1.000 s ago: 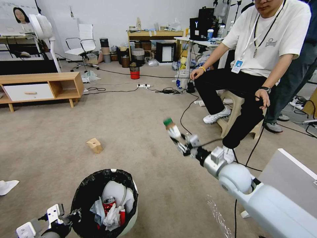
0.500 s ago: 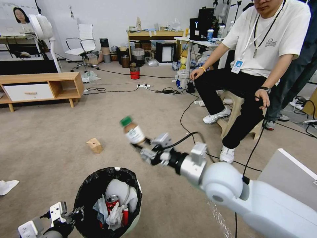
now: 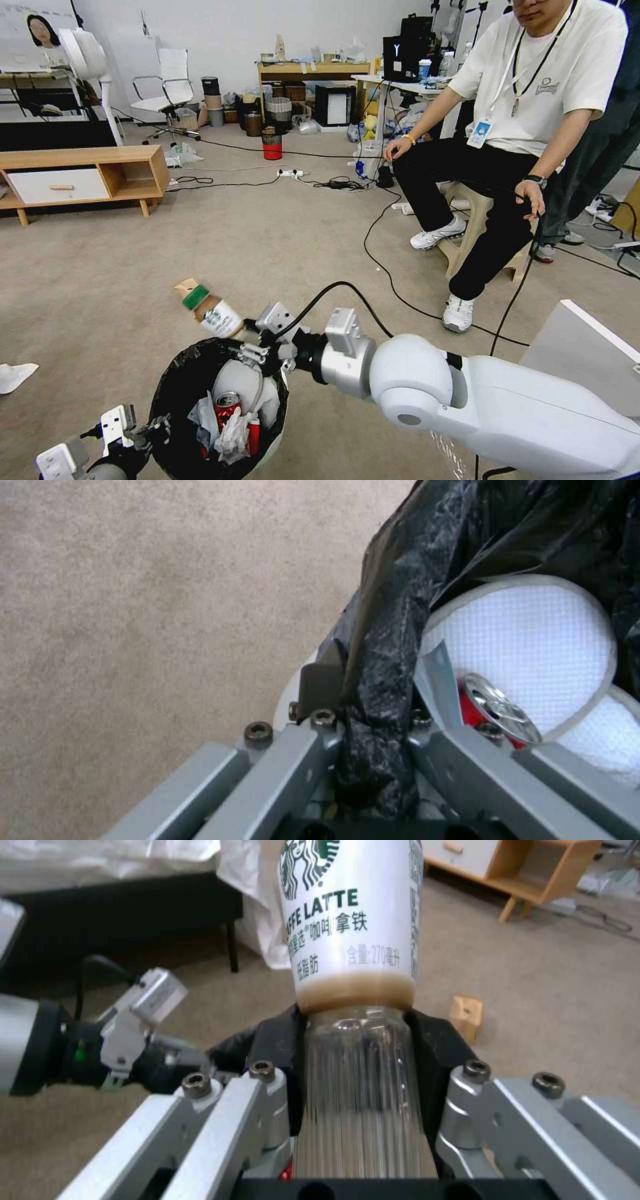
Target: Pick up the trash bin and place the garbage on the floor into it.
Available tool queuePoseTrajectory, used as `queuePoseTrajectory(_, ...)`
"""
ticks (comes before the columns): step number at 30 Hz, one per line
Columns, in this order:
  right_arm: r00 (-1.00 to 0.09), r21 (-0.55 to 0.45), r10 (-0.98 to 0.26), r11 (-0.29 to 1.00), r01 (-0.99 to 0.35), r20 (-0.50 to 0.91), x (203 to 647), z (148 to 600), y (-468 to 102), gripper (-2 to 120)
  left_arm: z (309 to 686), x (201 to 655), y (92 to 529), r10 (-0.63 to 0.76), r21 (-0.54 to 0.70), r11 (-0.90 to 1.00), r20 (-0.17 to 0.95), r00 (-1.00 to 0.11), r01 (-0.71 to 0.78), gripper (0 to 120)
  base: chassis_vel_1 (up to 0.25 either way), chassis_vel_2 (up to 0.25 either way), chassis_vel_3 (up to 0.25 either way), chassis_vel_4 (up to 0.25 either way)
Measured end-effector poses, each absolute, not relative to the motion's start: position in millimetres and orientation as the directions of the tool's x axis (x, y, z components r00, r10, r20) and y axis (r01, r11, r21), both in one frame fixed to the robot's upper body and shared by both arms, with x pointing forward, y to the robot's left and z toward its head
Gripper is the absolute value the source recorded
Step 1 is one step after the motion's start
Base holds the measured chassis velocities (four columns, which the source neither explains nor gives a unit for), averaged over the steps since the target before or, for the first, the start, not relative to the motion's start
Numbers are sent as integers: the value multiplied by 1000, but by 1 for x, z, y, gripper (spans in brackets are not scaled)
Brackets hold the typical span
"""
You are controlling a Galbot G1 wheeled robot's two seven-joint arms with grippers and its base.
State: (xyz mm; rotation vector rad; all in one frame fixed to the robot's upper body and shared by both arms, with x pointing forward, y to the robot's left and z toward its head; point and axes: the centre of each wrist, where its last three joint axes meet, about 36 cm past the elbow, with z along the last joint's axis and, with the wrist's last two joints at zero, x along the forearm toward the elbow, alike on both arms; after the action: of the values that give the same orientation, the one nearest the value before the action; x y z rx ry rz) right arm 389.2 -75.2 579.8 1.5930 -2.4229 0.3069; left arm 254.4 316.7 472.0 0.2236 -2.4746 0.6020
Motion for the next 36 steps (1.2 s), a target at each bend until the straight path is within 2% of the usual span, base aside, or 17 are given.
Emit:
queuePoseTrajectory(14, -367, -29, -814, 398, -917, 449, 396, 540, -46, 29, 472, 258, 317, -21, -382, 880, 562, -827, -282, 2, 0, 0, 0, 0)
queuePoseTrajectory(36, -369, -25, -789, 410, -912, 491, 401, 507, -28, 28, 471, 262, 319, -17, -393, 875, 558, -830, -282, 2, 0, 0, 0, 0)
